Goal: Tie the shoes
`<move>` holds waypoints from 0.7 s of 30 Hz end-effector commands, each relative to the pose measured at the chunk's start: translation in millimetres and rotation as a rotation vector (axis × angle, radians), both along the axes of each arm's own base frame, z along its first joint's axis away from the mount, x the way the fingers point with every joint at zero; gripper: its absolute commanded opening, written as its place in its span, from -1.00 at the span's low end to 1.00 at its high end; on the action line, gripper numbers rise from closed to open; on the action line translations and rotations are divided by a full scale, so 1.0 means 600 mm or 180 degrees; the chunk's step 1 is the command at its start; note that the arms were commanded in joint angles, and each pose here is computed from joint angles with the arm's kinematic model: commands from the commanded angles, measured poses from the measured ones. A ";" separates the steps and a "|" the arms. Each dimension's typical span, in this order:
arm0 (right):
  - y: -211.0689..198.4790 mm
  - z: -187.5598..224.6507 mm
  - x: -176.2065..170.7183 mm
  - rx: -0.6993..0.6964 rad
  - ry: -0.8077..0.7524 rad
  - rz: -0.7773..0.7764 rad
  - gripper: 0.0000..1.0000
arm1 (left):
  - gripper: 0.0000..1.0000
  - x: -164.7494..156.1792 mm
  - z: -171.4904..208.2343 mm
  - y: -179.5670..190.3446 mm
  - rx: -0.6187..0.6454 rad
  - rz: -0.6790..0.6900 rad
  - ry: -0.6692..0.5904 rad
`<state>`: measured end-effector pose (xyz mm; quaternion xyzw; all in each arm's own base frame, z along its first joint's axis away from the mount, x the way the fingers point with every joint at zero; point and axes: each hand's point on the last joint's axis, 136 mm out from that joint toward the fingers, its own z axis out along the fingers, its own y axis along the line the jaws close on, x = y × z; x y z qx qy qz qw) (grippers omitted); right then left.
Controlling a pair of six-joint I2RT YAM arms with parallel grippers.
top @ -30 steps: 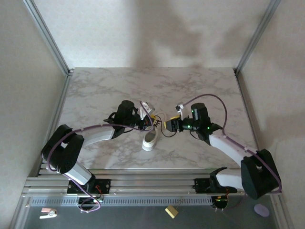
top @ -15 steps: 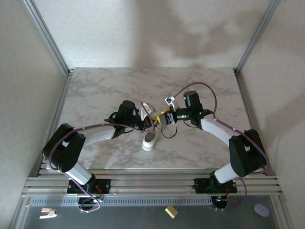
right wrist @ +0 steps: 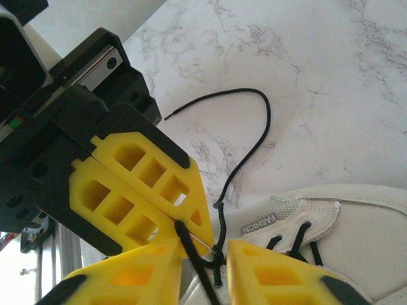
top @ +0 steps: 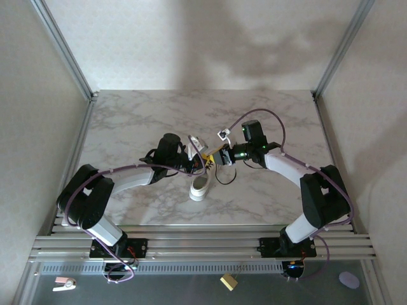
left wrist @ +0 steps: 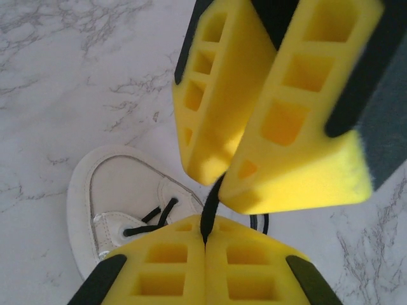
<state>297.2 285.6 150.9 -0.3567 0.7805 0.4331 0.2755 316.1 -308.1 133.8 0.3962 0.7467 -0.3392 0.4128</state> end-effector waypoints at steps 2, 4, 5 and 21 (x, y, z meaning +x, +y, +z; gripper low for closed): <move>0.005 0.010 0.002 0.0052 -0.0003 0.0075 -0.67 | -1.00 0.011 0.012 -0.003 -0.0030 -0.0042 -0.0054; 0.005 0.012 0.002 0.0060 -0.0019 0.0077 -0.79 | -1.00 0.012 0.013 -0.003 -0.0031 -0.0033 -0.0055; 0.005 0.014 0.003 0.0067 -0.0024 0.0070 -0.84 | -1.00 0.012 0.013 -0.003 -0.0032 -0.0025 -0.0050; 0.010 0.018 -0.003 0.0084 -0.0298 -0.0368 -1.00 | 0.76 0.111 0.088 0.138 -0.0688 0.2121 0.0277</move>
